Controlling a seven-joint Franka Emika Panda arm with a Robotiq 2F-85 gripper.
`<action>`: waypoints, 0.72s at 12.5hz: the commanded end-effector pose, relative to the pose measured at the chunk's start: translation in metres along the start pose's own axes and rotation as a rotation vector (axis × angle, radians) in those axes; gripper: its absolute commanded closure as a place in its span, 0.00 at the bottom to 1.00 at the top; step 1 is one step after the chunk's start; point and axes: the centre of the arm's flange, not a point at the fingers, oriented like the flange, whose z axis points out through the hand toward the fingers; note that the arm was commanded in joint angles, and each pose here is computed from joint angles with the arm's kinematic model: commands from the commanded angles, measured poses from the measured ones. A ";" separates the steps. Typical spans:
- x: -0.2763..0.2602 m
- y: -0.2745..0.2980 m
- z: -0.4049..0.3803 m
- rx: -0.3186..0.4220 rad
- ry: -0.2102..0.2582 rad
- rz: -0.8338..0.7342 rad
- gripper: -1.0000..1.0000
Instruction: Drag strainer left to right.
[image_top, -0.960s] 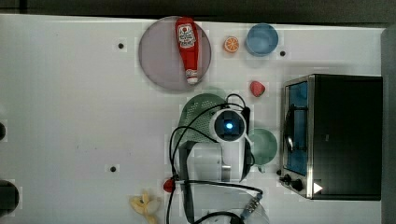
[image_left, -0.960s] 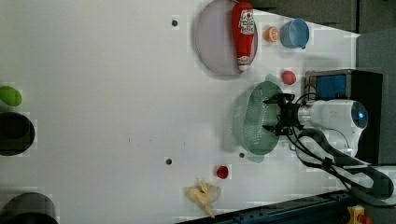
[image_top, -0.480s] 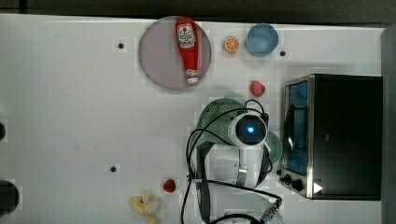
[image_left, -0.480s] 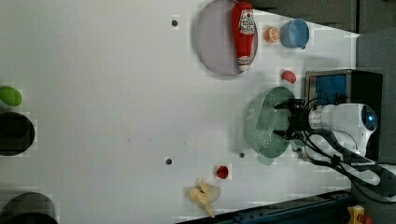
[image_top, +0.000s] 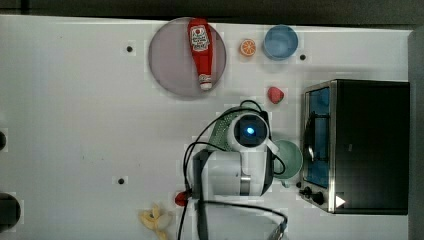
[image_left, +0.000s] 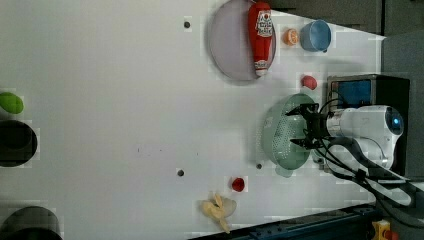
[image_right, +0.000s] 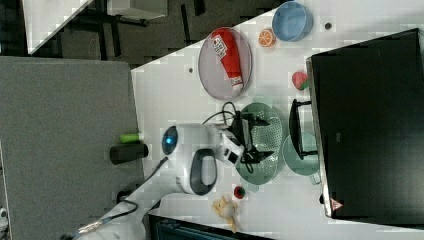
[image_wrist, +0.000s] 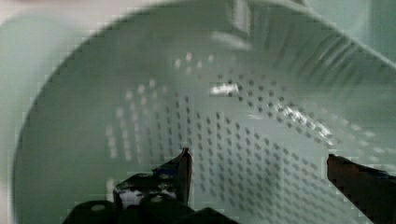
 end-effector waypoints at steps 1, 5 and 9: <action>-0.017 -0.019 -0.107 0.029 0.045 -0.156 0.00; -0.028 -0.009 -0.231 -0.013 0.046 -0.275 0.00; -0.028 0.030 -0.340 0.063 -0.060 -0.400 0.00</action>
